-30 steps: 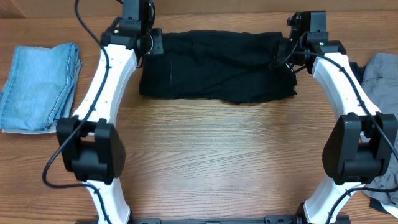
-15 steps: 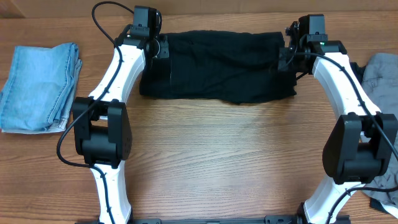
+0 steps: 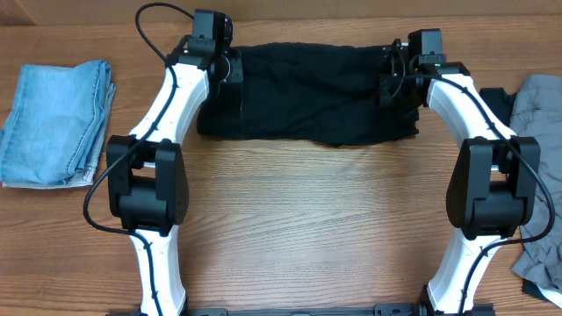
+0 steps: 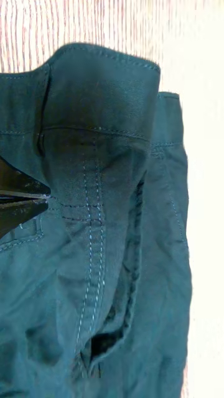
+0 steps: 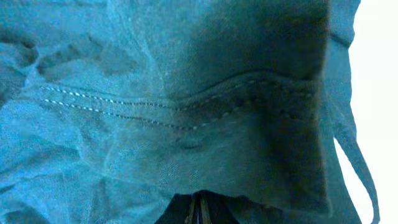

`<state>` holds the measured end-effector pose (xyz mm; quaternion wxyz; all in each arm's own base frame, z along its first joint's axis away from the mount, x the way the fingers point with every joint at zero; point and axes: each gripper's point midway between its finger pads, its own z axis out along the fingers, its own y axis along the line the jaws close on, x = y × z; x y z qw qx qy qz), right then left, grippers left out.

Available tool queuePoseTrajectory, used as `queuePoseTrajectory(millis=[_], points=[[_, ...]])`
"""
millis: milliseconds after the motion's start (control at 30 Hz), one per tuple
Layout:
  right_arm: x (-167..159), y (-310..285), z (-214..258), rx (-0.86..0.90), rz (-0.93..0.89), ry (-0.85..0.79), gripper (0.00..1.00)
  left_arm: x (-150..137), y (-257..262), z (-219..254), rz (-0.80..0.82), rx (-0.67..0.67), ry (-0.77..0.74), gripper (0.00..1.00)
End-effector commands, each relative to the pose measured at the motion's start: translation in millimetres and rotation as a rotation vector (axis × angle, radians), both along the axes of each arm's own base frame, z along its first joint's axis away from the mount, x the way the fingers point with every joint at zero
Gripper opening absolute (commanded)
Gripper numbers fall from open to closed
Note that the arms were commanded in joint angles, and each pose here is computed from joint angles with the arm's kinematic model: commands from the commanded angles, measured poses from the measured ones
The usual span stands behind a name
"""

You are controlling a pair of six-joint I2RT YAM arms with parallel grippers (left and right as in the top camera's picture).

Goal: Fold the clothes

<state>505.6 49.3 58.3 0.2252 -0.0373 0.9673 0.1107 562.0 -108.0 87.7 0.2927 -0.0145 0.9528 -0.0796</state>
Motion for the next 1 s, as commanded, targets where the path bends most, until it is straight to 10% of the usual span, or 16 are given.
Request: queuePoseTrajectory(millis=[0, 467, 967], points=[[12.3, 4.3, 11.8, 0.004, 0.018, -0.062, 0.04, -3.3, -3.6, -27.7, -0.023, 0.006, 0.048, 0.04], [71.1, 10.2, -9.2, 0.098, -0.134, -0.226, 0.04, -0.8, -2.7, -41.2, -0.019, 0.014, 0.057, 0.04], [67.5, -84.7, 8.2, -0.372, -0.363, -0.263, 0.11, 18.6, 14.2, -16.1, -0.005, 0.120, -0.044, 0.04]])
